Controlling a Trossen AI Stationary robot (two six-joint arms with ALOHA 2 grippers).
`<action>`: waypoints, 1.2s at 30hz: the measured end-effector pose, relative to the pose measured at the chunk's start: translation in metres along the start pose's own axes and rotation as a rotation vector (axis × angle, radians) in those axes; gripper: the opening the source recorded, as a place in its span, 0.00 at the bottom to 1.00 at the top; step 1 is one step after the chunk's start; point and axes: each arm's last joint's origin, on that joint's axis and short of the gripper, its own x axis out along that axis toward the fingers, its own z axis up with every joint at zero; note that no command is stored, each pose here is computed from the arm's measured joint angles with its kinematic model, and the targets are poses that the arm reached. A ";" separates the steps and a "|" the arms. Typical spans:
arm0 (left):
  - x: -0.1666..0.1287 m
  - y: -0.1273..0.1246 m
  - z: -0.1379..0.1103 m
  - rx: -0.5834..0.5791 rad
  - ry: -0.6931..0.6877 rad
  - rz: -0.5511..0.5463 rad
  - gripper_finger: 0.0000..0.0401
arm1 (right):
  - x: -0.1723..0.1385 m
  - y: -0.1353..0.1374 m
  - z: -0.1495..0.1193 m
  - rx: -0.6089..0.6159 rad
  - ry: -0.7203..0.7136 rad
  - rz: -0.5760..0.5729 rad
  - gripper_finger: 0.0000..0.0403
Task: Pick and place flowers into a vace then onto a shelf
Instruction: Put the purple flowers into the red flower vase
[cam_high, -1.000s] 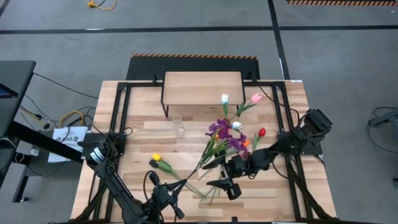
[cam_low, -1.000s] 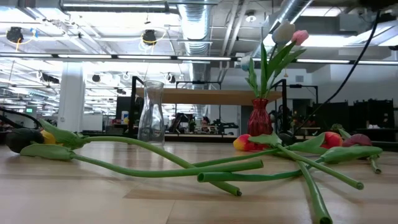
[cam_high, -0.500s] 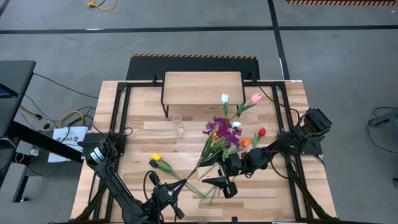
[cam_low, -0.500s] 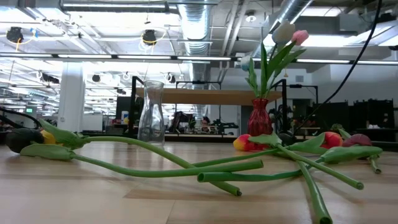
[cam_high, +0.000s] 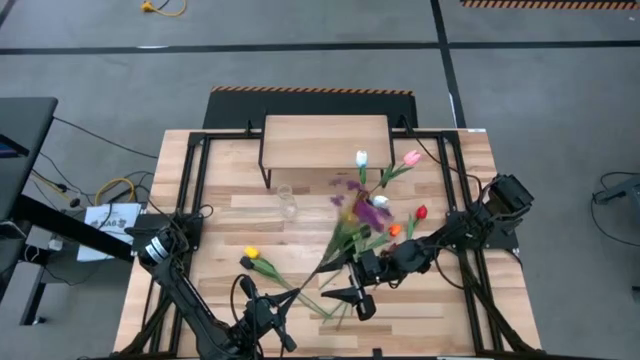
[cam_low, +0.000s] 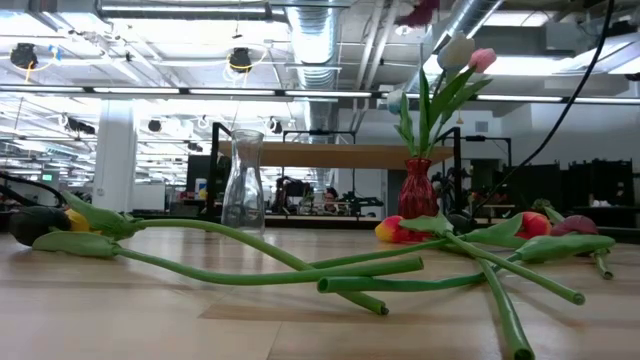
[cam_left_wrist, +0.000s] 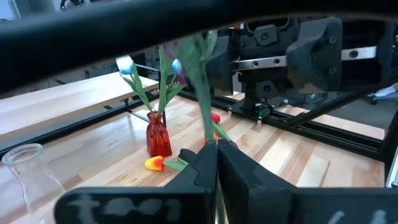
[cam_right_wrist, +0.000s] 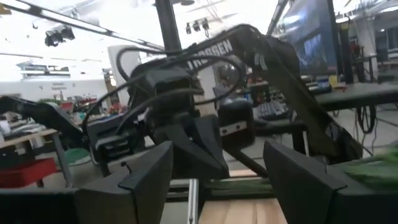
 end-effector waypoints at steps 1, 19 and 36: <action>0.000 0.000 0.000 0.000 0.000 0.000 0.00 | 0.000 0.000 -0.001 -0.002 0.005 0.000 0.61; 0.000 0.000 -0.001 0.008 0.035 0.004 0.00 | -0.007 0.016 -0.023 -0.051 0.220 0.011 0.61; 0.069 -0.003 -0.031 -0.039 0.350 0.111 0.00 | -0.031 0.011 -0.062 -0.178 0.621 -0.277 0.61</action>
